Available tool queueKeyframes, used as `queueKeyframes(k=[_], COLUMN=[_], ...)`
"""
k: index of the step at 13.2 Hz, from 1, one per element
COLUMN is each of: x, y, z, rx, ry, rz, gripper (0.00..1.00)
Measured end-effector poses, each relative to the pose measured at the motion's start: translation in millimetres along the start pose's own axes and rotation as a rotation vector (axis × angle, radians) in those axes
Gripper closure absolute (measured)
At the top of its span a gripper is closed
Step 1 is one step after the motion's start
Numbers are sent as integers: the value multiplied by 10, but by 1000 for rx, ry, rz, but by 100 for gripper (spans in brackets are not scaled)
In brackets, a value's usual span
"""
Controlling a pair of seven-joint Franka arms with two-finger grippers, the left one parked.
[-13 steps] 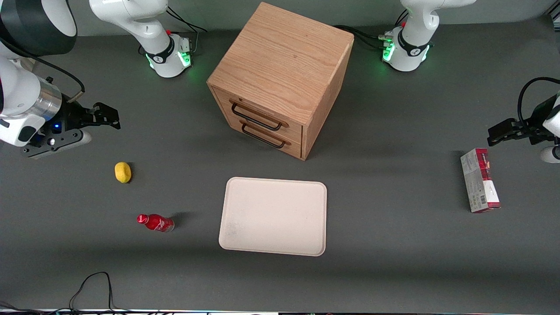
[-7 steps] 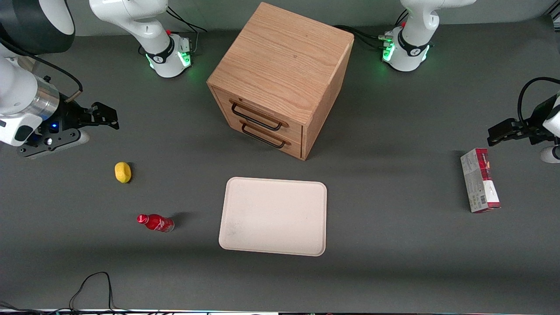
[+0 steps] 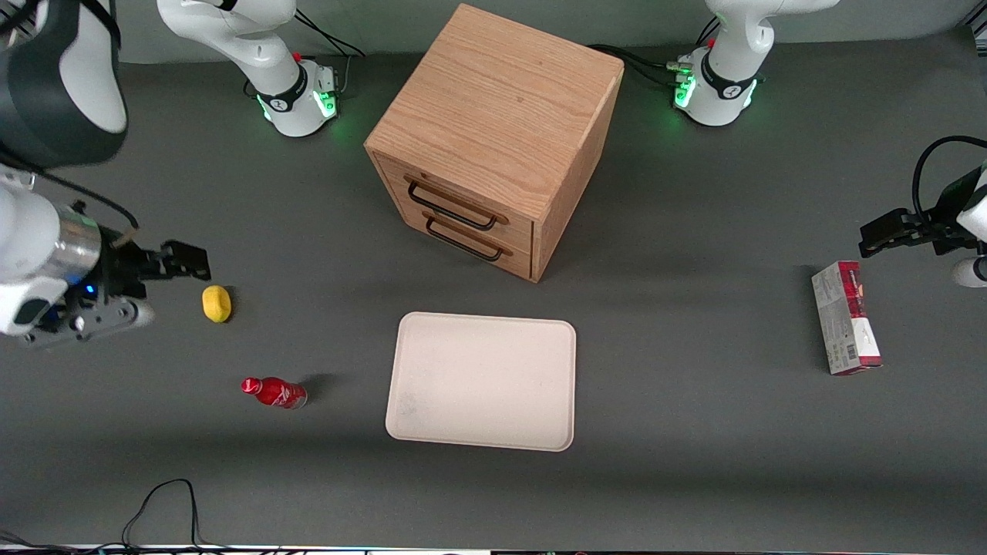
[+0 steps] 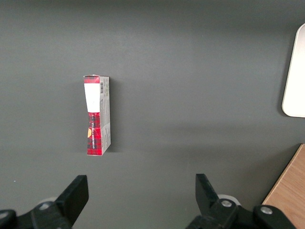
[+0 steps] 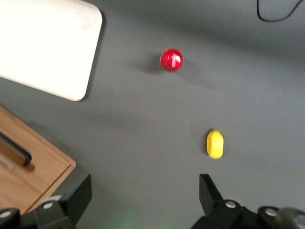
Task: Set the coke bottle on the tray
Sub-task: 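Move the open right gripper down over the red Coca-Cola bottle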
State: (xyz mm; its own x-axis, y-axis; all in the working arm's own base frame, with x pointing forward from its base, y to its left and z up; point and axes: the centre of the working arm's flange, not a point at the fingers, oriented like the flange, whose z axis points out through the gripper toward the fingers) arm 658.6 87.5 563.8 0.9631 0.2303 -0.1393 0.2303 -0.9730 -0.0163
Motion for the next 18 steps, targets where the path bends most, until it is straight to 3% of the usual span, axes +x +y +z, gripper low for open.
queueKeyframes(k=[6,9,12,18], x=[484,781,1033,1171], y=[63,99,172,220], z=[495,1025,1484,1865], rx=[-2,-3,-7,-8], ry=[-3,-13,2,-12], rz=[8,10,17,21], gripper=[0,0,0,0])
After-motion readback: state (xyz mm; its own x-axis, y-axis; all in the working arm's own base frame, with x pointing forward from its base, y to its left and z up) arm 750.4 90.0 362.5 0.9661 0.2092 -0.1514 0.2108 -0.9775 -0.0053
